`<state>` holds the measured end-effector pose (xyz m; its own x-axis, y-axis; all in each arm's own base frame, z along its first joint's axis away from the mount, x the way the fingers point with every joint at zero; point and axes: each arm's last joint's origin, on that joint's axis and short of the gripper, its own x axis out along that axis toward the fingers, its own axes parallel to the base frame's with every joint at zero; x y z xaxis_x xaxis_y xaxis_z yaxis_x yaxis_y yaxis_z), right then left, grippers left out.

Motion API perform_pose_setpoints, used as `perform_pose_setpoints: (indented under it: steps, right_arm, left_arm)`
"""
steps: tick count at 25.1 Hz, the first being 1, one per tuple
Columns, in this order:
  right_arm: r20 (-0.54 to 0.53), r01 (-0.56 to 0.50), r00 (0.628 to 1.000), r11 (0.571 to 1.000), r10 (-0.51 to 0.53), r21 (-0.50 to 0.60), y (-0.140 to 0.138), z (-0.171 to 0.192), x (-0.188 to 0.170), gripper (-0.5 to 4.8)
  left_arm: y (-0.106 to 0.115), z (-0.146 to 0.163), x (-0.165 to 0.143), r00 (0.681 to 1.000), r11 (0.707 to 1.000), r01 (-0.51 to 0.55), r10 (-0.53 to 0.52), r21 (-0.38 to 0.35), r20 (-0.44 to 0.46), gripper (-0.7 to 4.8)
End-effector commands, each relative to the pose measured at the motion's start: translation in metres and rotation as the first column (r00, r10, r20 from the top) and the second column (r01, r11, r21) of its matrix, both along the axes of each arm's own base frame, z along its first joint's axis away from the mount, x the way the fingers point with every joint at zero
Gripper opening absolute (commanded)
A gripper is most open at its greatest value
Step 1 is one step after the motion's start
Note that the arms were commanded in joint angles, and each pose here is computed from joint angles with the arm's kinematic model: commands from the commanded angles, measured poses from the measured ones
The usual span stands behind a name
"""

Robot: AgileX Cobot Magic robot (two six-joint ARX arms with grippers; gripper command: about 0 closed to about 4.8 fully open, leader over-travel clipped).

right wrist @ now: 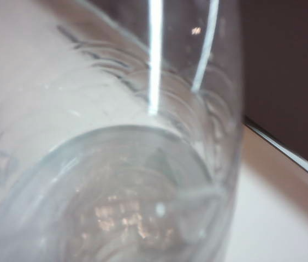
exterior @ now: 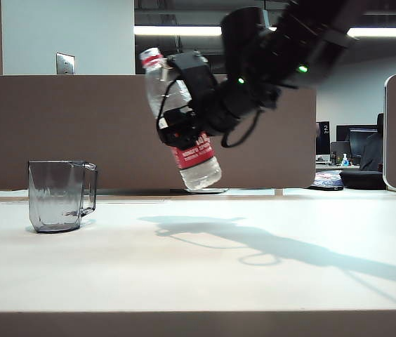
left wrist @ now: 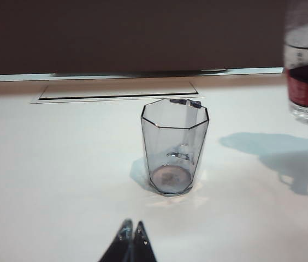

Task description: Pick up the mineral water bottle on the table and pour water into the mug until it's half full.

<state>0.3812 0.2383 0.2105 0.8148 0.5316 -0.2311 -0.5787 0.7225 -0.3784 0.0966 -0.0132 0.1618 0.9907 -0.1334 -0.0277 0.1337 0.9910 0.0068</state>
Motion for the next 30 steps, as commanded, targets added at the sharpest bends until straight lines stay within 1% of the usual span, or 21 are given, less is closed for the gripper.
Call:
perform_pose_setpoints:
  steps: [1,2,3,4,8,9,17,21,25,26,28,30]
  right_arm:
    - [0.022,-0.065,0.998,0.995,0.067,-0.075,0.013,0.013,0.006,2.47]
    - [0.024,-0.074,0.997,0.993,0.076,-0.094,0.016,0.014,0.007,2.47]
    - [0.029,-0.093,0.995,0.985,0.098,-0.142,0.022,0.017,0.009,2.47]
    - [0.030,-0.104,0.993,0.980,0.111,-0.169,0.025,0.017,0.010,2.47]
    - [0.023,-0.162,0.984,0.944,0.176,-0.288,0.042,0.014,0.008,2.47]
    - [0.033,-0.169,0.981,0.929,0.190,-0.329,0.048,0.014,0.007,2.47]
    - [0.119,-0.109,0.975,0.876,0.186,-0.469,0.067,0.007,-0.002,2.47]
    - [0.193,-0.033,0.969,0.853,0.155,-0.520,0.072,0.005,-0.001,2.48]
    - [0.225,-0.002,0.961,0.817,0.161,-0.577,0.072,0.000,0.001,2.48]
    - [0.242,0.011,0.955,0.794,0.172,-0.608,0.073,-0.003,0.002,2.48]
    - [0.268,0.035,0.946,0.767,0.181,-0.641,0.073,-0.003,0.003,2.48]
    - [0.288,0.051,0.941,0.764,0.179,-0.644,0.075,-0.002,0.002,2.49]
  left_arm:
    - [0.000,0.002,0.000,1.000,1.000,0.006,-0.006,-0.001,0.012,-0.05]
    - [0.000,0.002,0.000,1.000,1.000,0.005,-0.005,-0.001,0.012,-0.05]
    - [0.000,0.002,0.000,1.000,1.000,0.005,-0.005,-0.001,0.011,-0.05]
    - [0.000,0.002,0.000,1.000,1.000,0.005,-0.005,-0.001,0.012,-0.05]
    - [0.000,0.002,0.000,1.000,1.000,0.005,-0.005,-0.001,0.012,-0.05]
    - [0.000,0.002,0.000,1.000,1.000,0.005,-0.005,-0.001,0.012,-0.05]
    - [0.000,0.002,0.000,1.000,1.000,0.006,-0.006,-0.001,0.011,-0.05]
    - [0.000,0.002,0.000,1.000,1.000,0.005,-0.005,-0.001,0.012,-0.05]
    - [0.000,0.002,0.000,1.000,1.000,0.005,-0.005,-0.001,0.012,-0.05]
    - [0.000,0.002,0.000,1.000,1.000,0.005,-0.005,-0.001,0.012,-0.05]
    - [0.000,0.002,0.000,1.000,1.000,0.005,-0.005,-0.001,0.012,-0.05]
    - [0.000,0.002,0.000,1.000,1.000,0.005,-0.005,-0.001,0.012,-0.05]
